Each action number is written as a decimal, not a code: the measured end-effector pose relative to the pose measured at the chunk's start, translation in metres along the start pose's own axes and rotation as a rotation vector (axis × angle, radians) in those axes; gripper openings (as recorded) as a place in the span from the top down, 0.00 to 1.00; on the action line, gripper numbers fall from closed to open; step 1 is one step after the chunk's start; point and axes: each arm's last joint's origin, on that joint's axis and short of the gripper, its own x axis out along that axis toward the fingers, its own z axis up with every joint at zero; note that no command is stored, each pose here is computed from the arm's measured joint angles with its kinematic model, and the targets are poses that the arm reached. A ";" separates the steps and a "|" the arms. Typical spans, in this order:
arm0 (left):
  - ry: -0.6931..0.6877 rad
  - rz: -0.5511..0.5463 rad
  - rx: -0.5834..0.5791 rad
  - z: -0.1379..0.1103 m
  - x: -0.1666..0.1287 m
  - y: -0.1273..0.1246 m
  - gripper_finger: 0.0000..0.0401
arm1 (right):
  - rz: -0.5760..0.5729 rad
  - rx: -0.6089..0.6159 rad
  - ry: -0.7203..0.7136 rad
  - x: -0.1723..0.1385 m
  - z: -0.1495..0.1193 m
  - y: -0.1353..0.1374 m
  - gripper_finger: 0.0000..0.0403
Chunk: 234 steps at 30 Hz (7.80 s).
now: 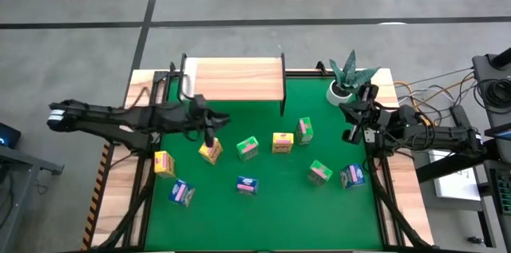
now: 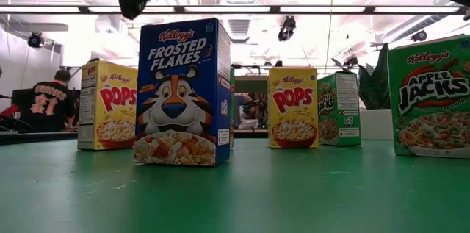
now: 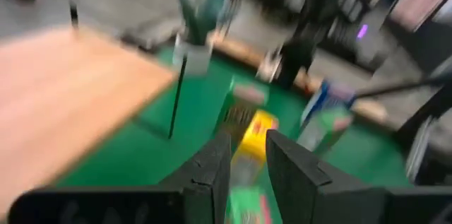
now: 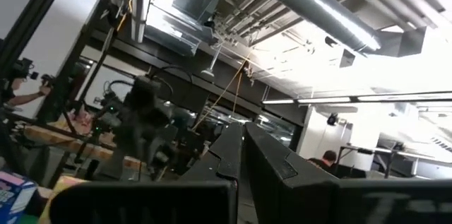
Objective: Stack cereal on shelf
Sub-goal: Put the left green cereal box on the shelf
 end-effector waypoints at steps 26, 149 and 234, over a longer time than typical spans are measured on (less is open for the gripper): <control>0.638 0.143 0.203 -0.010 0.082 -0.088 0.63 | -0.015 -0.094 -0.020 0.001 0.003 -0.002 0.98; 0.489 0.493 0.472 0.149 0.009 0.129 0.61 | -0.013 -0.024 -0.020 0.001 0.003 -0.001 0.98; 0.687 0.731 0.755 0.132 0.030 0.127 1.00 | -0.010 -0.022 -0.013 0.001 0.002 -0.001 0.98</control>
